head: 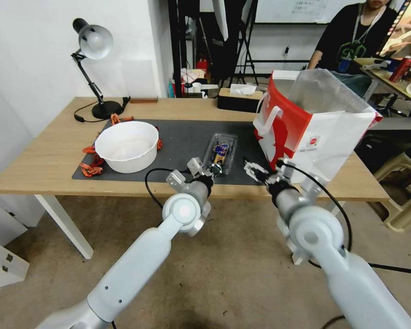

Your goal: Close the takeout container lid, then place the container into the takeout bag.

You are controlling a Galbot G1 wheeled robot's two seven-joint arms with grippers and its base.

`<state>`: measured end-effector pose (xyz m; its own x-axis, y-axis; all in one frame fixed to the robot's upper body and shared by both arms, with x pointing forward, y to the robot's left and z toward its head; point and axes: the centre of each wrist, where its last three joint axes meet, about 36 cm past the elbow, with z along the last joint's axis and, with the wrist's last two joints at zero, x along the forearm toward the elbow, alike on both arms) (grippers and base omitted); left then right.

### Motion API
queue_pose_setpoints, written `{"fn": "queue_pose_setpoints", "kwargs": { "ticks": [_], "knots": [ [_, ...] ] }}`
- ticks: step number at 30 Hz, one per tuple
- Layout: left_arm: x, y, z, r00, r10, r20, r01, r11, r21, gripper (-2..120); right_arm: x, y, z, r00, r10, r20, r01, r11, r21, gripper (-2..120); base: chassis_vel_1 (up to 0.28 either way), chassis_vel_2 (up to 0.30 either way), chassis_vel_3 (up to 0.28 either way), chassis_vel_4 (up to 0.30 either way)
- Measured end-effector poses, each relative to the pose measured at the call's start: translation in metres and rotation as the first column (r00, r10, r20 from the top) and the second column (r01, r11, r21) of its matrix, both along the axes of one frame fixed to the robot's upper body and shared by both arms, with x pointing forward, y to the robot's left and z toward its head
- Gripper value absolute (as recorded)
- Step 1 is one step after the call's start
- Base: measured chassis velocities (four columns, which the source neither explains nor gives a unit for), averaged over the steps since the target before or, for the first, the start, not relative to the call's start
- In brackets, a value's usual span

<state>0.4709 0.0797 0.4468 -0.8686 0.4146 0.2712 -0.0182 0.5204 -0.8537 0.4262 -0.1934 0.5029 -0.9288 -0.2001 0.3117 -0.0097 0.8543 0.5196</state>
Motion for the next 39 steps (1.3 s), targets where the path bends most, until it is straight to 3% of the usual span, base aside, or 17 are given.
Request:
{"fn": "queue_pose_setpoints", "kwargs": {
  "ticks": [12,15,23,26,30,33,39],
  "knots": [
    [-0.001,0.001,-0.002,1.000,0.006,0.004,-0.006,1.000,0.005,0,0.060,0.040,-0.018,0.999,0.009,-0.048,-0.009,1.000,0.013,98,0.000,0.000,0.000,0.000],
    [-0.001,0.001,-0.002,1.000,0.007,0.004,-0.007,1.000,0.006,0,0.070,0.044,-0.024,0.998,0.003,-0.061,-0.003,1.000,0.009,92,0.000,0.000,0.000,0.000],
    [-0.003,0.001,-0.004,1.000,0.009,0.006,-0.009,1.000,0.007,0,0.082,0.053,-0.034,0.997,0.006,-0.078,-0.006,1.000,0.007,67,0.000,0.000,0.000,0.000],
    [-0.003,0.001,-0.004,1.000,0.010,0.008,-0.010,1.000,0.008,0,0.083,0.056,-0.038,0.996,0.010,-0.084,-0.009,1.000,0.010,52,0.000,0.000,0.000,0.000],
    [-0.003,0.002,-0.004,1.000,0.010,0.009,-0.010,1.000,0.009,0,0.082,0.057,-0.040,0.996,0.011,-0.086,-0.010,1.000,0.010,44,0.000,0.000,0.000,0.000],
    [-0.004,0.002,-0.004,1.000,0.011,0.012,-0.011,1.000,0.012,0,0.081,0.059,-0.042,0.996,0.013,-0.087,-0.012,1.000,0.012,25,0.000,0.000,0.000,0.000],
    [-0.005,0.005,-0.003,0.999,0.019,0.038,-0.020,0.999,0.031,0,0.080,0.060,-0.044,0.996,0.011,-0.084,-0.010,1.000,0.009,5,0.000,0.000,0.000,0.000]
  ]
}}
